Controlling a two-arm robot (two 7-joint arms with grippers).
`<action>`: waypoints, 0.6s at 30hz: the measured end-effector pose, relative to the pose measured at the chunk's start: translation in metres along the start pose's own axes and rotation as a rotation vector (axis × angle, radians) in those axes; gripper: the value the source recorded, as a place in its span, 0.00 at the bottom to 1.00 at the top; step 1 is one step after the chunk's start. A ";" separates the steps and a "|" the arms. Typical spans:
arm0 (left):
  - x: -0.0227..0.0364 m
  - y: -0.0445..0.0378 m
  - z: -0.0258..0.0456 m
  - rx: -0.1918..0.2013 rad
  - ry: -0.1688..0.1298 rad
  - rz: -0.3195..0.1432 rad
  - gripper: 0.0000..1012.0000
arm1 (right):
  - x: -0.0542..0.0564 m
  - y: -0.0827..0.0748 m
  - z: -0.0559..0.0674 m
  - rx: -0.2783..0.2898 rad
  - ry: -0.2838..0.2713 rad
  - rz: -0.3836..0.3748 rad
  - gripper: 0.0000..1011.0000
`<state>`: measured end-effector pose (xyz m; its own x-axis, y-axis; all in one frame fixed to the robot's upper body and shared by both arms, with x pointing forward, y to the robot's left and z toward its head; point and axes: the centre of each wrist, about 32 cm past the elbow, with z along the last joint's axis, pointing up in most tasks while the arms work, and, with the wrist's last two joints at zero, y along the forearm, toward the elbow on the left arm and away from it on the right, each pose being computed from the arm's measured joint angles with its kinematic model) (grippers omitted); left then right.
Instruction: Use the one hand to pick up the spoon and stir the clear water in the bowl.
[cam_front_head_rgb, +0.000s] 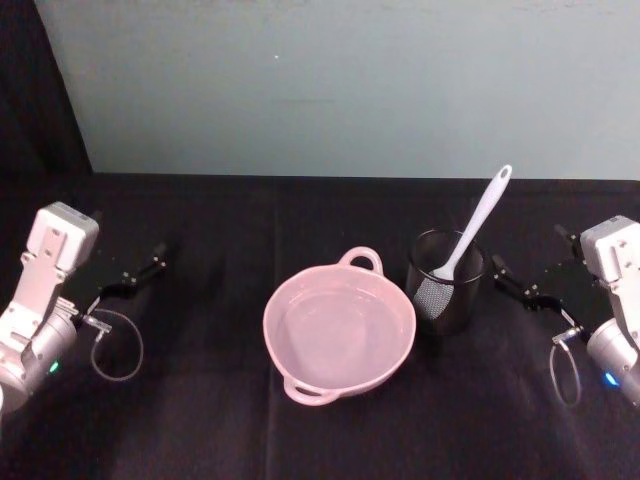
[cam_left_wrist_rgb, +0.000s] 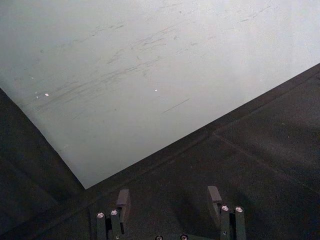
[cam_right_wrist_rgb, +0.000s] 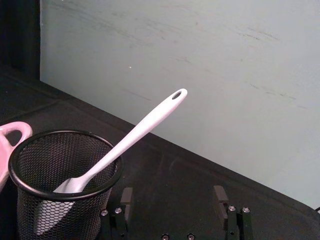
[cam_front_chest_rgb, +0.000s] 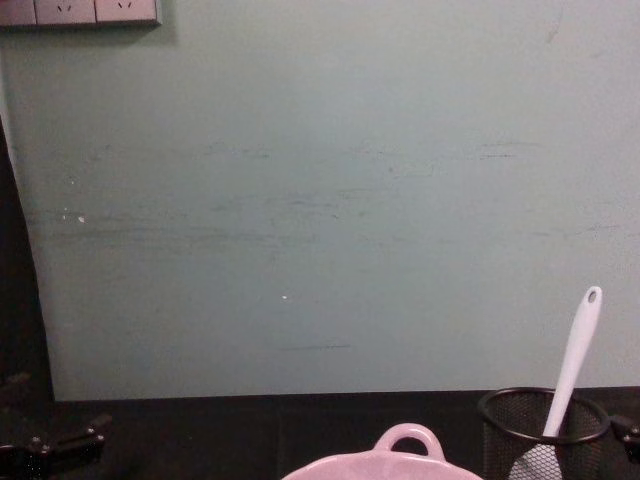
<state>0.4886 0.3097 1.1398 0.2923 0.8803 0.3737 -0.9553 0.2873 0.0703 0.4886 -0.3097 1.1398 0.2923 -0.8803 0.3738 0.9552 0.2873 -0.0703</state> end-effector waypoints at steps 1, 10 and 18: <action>0.0000 0.0000 0.0000 0.000 0.000 0.000 0.99 | 0.000 0.000 0.000 0.000 0.000 0.000 0.99; 0.0000 0.0000 0.0000 0.000 0.000 0.000 0.99 | 0.001 -0.003 0.001 -0.003 0.007 -0.003 0.99; 0.0000 0.0000 0.0000 0.000 0.000 0.000 0.99 | 0.004 -0.028 0.003 -0.017 0.065 -0.019 0.99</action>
<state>0.4886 0.3097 1.1398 0.2923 0.8803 0.3737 -0.9552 0.2873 0.0704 0.4628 -0.3200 1.1455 0.2764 -0.9083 0.3141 0.9610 0.2649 -0.0796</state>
